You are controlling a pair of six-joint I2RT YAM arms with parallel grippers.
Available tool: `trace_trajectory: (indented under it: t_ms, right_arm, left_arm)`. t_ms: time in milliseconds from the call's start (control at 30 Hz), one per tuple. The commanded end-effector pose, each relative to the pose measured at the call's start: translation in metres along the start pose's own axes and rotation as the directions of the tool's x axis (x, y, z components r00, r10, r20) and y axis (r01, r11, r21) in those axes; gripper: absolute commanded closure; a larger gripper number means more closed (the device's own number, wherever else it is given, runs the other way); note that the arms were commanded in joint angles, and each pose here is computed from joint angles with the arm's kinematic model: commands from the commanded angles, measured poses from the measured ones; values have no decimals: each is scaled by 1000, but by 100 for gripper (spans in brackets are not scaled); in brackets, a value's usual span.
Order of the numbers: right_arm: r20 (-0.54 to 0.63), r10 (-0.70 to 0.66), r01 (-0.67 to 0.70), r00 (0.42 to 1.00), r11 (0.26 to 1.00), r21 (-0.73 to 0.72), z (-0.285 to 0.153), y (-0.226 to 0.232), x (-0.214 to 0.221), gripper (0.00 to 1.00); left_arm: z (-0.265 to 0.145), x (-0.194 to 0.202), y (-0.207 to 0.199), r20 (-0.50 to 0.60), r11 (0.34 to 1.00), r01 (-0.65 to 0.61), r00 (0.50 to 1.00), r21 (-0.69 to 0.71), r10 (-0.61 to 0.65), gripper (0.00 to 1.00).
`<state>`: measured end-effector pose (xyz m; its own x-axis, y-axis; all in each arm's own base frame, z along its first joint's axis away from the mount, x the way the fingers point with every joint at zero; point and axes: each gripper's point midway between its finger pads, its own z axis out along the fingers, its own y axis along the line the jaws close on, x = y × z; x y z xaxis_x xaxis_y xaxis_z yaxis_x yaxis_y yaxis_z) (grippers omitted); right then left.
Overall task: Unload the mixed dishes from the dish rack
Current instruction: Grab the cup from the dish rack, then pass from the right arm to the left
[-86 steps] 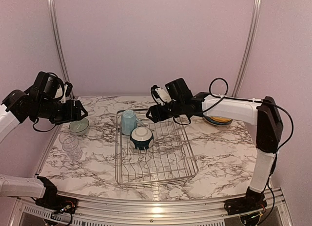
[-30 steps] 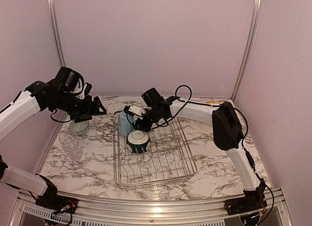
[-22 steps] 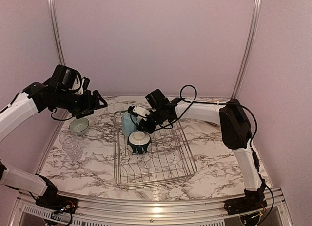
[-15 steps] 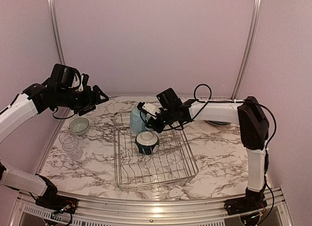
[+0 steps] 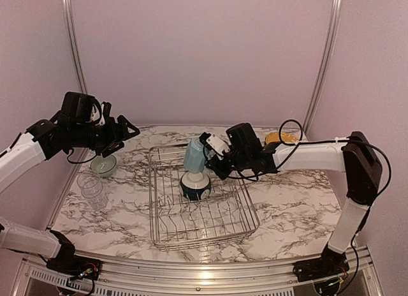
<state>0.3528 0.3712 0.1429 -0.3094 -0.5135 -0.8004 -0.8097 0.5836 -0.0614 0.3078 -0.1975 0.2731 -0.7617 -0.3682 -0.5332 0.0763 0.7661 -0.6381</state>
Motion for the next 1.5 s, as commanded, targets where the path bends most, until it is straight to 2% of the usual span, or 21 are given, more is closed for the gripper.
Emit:
trace_trajectory:
  t_ms: [0, 267, 500, 667, 867, 1100, 1333, 1467]
  right_arm:
    - [200, 55, -69, 978, 995, 66, -27, -19, -49, 100]
    - [245, 179, -201, 953, 977, 69, -40, -24, -54, 100]
    - [264, 261, -278, 928, 960, 28, -48, -24, -82, 100]
    - [263, 311, -312, 913, 949, -42, -50, -18, -104, 100]
    - [341, 383, -367, 859, 923, -113, -70, -17, -134, 100]
    - [372, 417, -393, 829, 908, -144, -85, -18, -152, 100]
    - [369, 531, -429, 763, 843, -325, -96, 2, -173, 100]
    - [358, 587, -436, 726, 796, -419, -100, 12, -180, 100]
  left_arm:
    - [-21, -2, -7, 59, 999, 21, 998, 49, -24, 17]
    - [-43, 14, 0, 67, 996, 27, 997, 84, -33, 16]
    - [-39, 38, -11, 1, 988, 48, 999, 146, -49, 14]
    - [-35, 55, -26, -15, 967, 83, 997, 239, -82, 8]
    - [-36, 58, -39, -31, 955, 73, 997, 287, -67, 1]
    - [-45, 57, -49, -20, 939, 65, 998, 338, -62, 1]
    - [-71, 44, -70, 51, 866, 70, 993, 495, -109, 1]
    - [-80, 38, -79, 66, 848, 65, 991, 525, -117, 1]
